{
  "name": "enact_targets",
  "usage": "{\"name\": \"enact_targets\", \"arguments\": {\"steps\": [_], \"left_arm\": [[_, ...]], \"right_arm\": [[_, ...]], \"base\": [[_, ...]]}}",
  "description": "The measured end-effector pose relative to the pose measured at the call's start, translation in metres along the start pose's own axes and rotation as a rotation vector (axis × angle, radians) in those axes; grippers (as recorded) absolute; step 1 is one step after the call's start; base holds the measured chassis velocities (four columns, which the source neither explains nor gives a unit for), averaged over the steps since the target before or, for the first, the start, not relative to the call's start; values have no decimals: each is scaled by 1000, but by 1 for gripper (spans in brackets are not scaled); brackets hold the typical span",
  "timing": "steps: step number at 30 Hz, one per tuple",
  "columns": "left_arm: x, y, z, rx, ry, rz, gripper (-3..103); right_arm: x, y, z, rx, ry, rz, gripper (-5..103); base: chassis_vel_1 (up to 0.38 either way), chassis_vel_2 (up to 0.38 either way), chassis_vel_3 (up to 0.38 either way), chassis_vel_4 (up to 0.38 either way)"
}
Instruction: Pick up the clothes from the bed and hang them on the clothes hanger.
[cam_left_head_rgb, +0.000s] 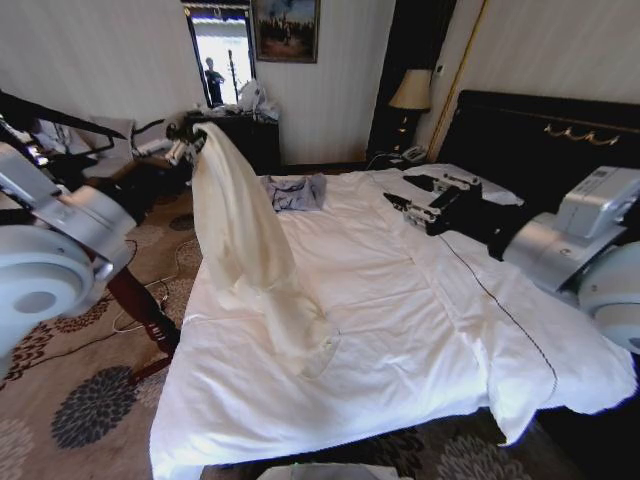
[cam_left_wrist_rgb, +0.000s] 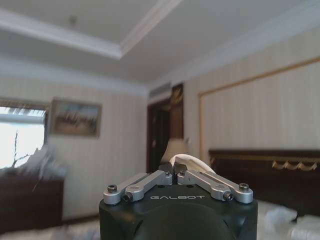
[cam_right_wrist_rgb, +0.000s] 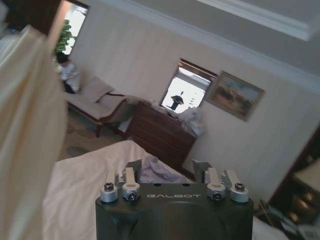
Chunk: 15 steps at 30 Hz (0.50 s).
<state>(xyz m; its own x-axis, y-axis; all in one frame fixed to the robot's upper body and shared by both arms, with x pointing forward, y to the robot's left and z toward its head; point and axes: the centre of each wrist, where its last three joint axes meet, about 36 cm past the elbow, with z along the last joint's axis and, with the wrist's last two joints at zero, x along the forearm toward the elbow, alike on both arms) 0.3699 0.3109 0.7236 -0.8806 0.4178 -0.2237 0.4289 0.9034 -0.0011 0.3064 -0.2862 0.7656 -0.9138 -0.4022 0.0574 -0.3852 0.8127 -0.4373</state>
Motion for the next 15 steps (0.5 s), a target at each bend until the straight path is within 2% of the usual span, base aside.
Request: {"name": "enact_targets", "arguments": {"steps": [2,3,6,8,9,11,12,13,15], "left_arm": [[5,2,40,27,66,-52,0],[5,2,40,27,66,-52,0],[7,-5,61,43,95,-69,0],[8,-7,63,46,99,-62,0],[8,-8,65,44,103,-60,0],[7,-3,72,31,117,-79,0],[6,2,78,28,126,-99,0],[6,2,78,28,126,-99,0],[2,20,93,33,155,-158,0]], "right_arm": [[3,-3,9,-46,16,28,68],[3,-3,9,-46,16,28,68],[5,-4,17,-80,29,43,85],[7,-4,20,-92,36,48,85],[8,-5,23,-114,52,53,91],[11,-6,36,-202,105,67,99],[12,-5,45,-252,134,66,100],[12,-5,45,-252,134,66,100],[12,1,65,-340,185,55,100]], "base": [[0,0,0,0],[0,0,0,0],[0,0,0,0],[0,0,0,0],[0,0,0,0],[0,0,0,0],[0,0,0,0],[0,0,0,0],[0,0,0,0]]}}
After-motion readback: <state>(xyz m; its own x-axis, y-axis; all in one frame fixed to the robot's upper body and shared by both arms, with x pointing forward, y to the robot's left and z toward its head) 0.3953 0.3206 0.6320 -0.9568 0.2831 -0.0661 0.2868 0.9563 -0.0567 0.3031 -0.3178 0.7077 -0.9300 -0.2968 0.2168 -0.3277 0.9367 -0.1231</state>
